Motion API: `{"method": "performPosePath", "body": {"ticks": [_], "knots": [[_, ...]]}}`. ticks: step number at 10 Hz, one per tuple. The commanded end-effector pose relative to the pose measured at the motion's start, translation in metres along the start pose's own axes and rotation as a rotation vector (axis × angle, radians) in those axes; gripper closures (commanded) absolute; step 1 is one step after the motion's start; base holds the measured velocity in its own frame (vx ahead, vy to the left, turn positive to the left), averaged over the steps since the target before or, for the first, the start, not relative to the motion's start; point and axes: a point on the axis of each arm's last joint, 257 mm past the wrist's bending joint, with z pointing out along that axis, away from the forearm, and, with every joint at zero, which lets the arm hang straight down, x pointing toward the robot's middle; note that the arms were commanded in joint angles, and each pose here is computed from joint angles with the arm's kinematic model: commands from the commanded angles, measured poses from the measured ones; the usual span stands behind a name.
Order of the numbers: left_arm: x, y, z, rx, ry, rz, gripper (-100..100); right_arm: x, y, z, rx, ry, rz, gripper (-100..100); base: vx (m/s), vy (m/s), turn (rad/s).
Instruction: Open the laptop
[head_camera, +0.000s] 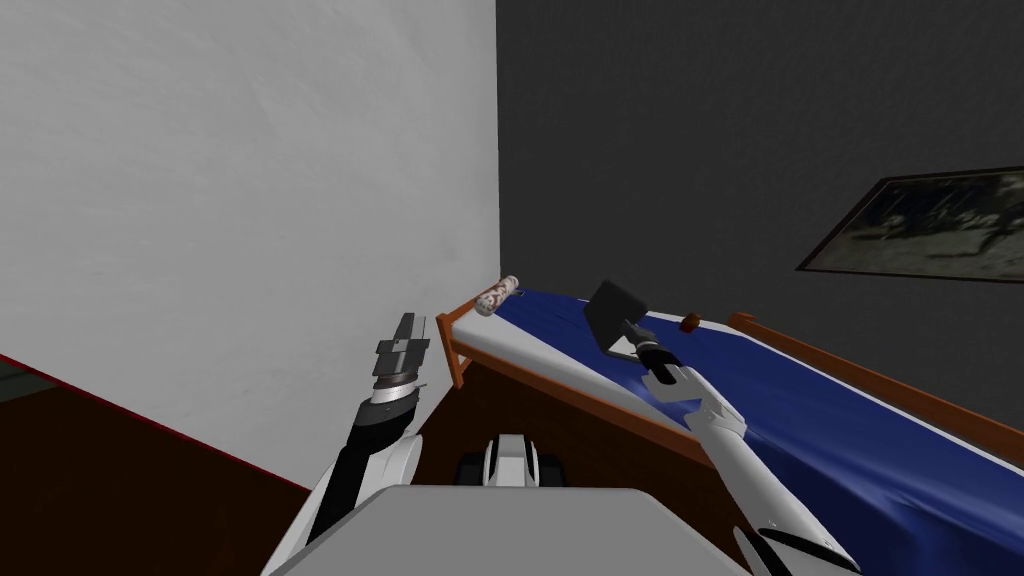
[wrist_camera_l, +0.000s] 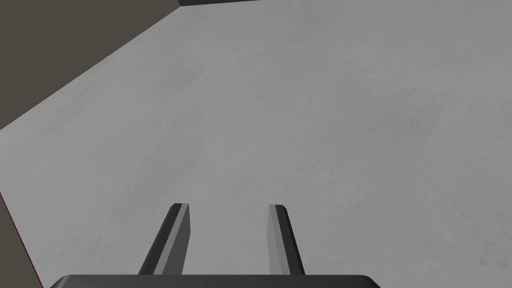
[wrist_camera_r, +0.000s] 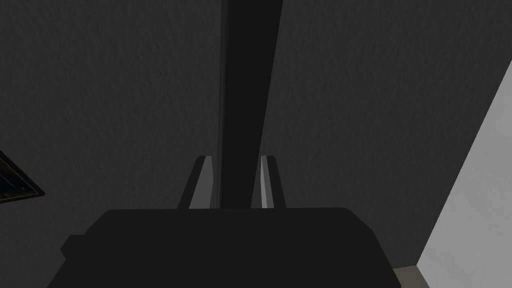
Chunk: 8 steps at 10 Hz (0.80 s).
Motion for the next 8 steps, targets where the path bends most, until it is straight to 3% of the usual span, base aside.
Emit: {"method": "performPosePath", "body": {"ticks": [1,2,3,8], "knots": [[0.000,0.000,0.000,0.000,0.000,0.000,0,0.003,0.000,0.001,0.000,-0.002,0.020,100,-0.012,-0.020,-0.012],[0.000,0.000,0.000,0.000,0.000,0.000,0,0.018,0.001,-0.003,0.004,-0.002,0.097,100,-0.007,-0.071,-0.016],[0.000,0.000,0.000,0.000,0.000,0.000,0,0.019,0.002,-0.004,0.004,-0.001,0.100,100,-0.010,-0.084,0.005],[0.000,0.000,0.000,0.000,0.000,0.000,0,0.065,0.008,-0.018,0.024,0.010,0.296,100,-0.012,-0.085,0.008]]}}
